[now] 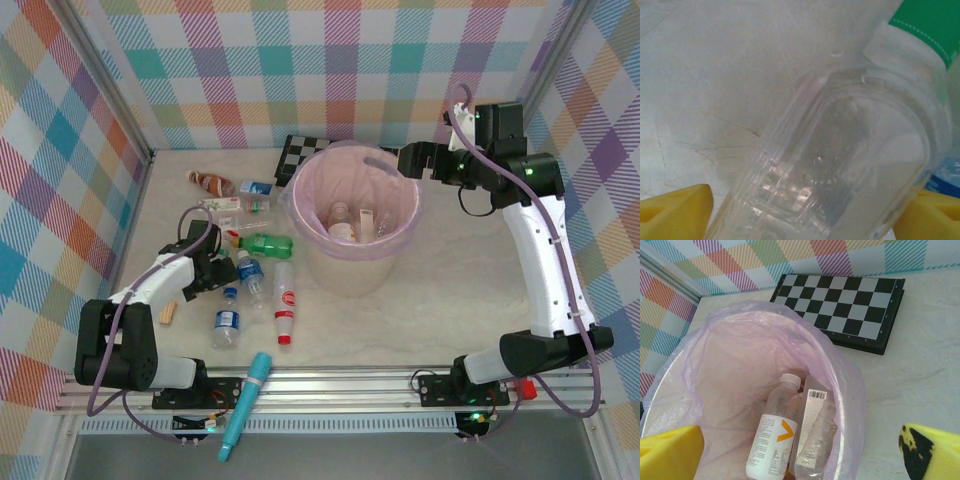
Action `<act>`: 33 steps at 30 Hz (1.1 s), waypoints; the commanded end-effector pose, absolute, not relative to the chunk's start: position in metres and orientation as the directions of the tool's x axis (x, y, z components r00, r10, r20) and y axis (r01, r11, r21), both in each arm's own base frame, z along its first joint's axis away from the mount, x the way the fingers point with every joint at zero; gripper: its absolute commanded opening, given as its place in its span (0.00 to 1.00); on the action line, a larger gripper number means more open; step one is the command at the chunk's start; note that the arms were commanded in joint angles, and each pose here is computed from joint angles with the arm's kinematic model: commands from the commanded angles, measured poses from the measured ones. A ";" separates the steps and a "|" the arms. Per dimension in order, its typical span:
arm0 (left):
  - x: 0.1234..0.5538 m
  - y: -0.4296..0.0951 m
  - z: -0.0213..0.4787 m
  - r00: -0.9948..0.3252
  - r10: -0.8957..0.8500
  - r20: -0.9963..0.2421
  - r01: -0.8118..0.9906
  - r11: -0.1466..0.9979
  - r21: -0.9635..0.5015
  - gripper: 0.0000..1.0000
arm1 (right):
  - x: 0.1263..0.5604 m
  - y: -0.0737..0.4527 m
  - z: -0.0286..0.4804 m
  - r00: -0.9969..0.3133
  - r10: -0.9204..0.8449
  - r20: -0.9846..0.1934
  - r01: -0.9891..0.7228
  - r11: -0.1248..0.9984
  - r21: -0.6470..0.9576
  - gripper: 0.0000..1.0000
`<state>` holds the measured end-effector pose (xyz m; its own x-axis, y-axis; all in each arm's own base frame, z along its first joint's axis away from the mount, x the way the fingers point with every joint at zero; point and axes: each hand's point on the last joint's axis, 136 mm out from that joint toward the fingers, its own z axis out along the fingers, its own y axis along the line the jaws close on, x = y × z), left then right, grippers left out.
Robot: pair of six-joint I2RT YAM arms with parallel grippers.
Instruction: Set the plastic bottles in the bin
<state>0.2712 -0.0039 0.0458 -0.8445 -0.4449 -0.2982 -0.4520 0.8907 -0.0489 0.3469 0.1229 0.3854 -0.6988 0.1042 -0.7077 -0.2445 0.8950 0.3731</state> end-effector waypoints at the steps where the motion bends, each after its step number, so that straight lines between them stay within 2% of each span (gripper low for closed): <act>1: 0.275 -0.006 0.047 -0.839 -0.451 -0.305 -0.450 0.890 -0.078 0.80 | 0.344 0.119 0.387 -0.696 0.113 -0.709 -0.237 0.896 0.376 1.00; 10: 0.269 -0.003 0.066 -0.833 -0.447 -0.326 -0.449 0.890 -0.075 0.66 | 0.343 0.121 0.392 -0.689 0.123 -0.714 -0.244 0.888 0.389 1.00; 19: 0.269 -0.002 0.102 -0.810 -0.449 -0.378 -0.445 0.890 -0.103 0.63 | 0.342 0.126 0.398 -0.686 0.134 -0.716 -0.261 0.873 0.413 1.00; 27: 0.275 -0.013 0.188 -0.730 -0.458 -0.507 -0.385 0.889 -0.248 0.60 | 0.336 0.144 0.419 -0.683 0.162 -0.712 -0.329 0.802 0.499 0.99; 33: 0.291 -0.066 0.269 -0.652 -0.422 -0.630 -0.128 0.881 -0.456 0.58 | 0.331 0.170 0.443 -0.689 0.194 -0.698 -0.411 0.689 0.597 0.98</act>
